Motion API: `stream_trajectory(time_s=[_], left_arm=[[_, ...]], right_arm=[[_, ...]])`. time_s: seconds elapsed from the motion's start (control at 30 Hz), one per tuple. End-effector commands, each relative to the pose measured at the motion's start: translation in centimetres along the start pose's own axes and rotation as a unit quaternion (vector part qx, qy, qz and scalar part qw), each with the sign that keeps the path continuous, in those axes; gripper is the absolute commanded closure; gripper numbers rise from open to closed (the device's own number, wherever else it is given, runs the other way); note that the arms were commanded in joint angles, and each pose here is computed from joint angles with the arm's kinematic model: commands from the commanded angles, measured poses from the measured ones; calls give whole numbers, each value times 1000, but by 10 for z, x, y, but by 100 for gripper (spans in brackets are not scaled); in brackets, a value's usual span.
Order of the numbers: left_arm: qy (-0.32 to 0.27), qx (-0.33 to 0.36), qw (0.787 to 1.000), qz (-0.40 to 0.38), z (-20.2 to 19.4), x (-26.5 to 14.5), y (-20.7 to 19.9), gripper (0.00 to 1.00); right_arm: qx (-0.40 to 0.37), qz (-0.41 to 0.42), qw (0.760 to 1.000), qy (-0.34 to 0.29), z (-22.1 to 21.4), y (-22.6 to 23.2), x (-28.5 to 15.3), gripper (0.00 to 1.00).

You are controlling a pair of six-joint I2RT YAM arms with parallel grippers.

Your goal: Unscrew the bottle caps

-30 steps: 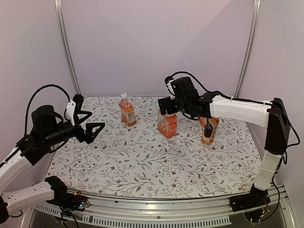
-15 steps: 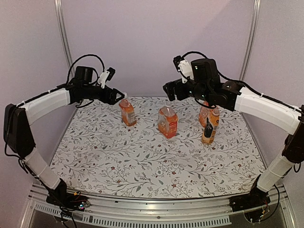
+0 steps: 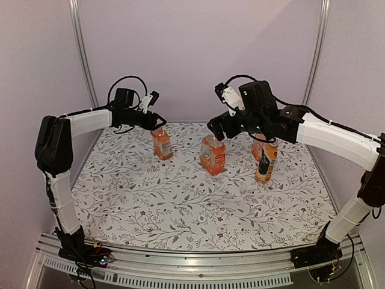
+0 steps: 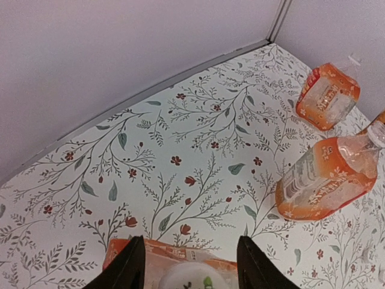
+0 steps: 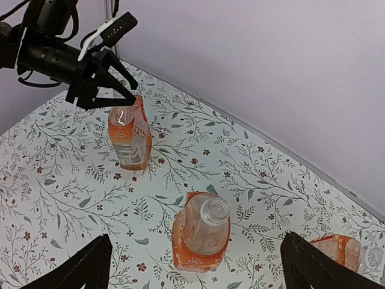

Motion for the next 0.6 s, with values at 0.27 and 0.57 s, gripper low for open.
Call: stream_trajectory(time_s=[0.27,0.57], left_arm=[[-2,1,999,-41,5,1,7,100],[-17,-34,987,153,40,-101,-62,100]], right_arm=[[-22,23,999,28,0,4,14,1],[-27,120,991,-48,20,46,-6,3]])
Point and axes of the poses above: each gripper's point midway between its finger pads, its own x axis out along the fingers, its own y axis along the line the jaws close on, z = x × y, the point moved 10 cm from there along -x, back along the fingers, and after that the axes turned 6 degrees about -x, right-handed, at the moved point
